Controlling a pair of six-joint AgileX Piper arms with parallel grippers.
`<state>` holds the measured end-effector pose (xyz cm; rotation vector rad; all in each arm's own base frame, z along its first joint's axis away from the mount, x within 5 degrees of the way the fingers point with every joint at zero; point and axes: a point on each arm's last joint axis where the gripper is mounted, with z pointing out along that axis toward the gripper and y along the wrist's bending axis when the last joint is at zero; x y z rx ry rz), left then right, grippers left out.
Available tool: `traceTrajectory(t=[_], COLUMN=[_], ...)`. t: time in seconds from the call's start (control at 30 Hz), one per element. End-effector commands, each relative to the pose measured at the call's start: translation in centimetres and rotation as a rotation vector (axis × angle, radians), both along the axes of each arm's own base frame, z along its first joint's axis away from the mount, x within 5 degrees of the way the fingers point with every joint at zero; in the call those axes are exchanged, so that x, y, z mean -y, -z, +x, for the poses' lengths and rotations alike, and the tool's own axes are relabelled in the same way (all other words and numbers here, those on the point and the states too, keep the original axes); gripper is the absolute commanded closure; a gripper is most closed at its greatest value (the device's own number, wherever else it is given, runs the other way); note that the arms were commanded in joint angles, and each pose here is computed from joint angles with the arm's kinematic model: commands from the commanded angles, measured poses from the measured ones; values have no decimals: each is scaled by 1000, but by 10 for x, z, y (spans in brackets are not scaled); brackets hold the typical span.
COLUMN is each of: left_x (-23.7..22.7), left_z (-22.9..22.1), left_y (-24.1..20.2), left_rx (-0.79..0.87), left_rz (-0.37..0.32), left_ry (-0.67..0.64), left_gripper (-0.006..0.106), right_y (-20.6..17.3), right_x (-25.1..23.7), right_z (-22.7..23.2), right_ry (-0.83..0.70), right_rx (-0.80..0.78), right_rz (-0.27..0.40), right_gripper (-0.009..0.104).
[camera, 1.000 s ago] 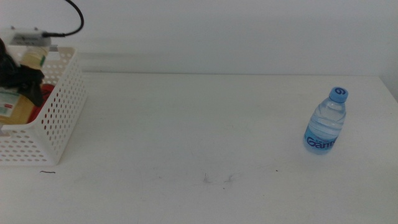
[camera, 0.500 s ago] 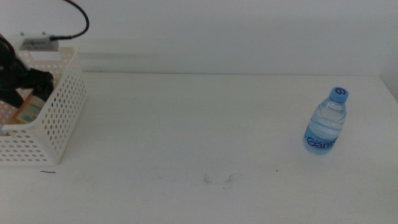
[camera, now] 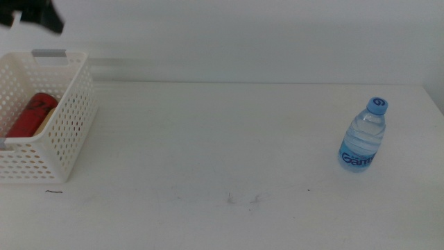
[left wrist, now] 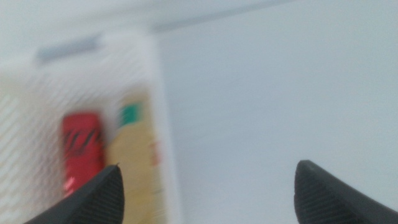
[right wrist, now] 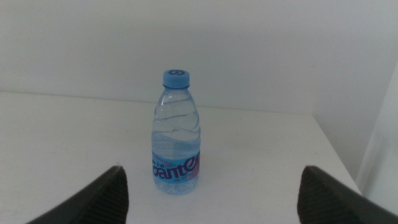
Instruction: Use arms to grab the bottles and put them into the dustbin to the left of the table.
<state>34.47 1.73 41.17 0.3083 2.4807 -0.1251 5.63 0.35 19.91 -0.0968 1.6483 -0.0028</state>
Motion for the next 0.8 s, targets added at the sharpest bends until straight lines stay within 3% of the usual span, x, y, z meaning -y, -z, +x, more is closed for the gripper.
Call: traceTrajectory(t=[0.0,0.13,0.4,0.67,0.77], left_x=[25,62,124,134,132], left_z=[-29,-75,-150,-154,-153], left_y=[-25,-52,-74,-70,-69], left_rx=[73,159,228,205,209], left_rz=[-55,-148,-197,-215,-187], left_ry=[97,233,535,578,568], left_gripper=[7,7,7,7,7], right_y=[0,0,0,0,0], right_x=[1,1,1,1,1], right_z=[0,0,0,0,0], right_ry=[8,8,8,8,8], right_rx=[12,12,12,12,12], right_rz=[-2,-2,-2,-2,-2], right_gripper=[6,6,6,6,6])
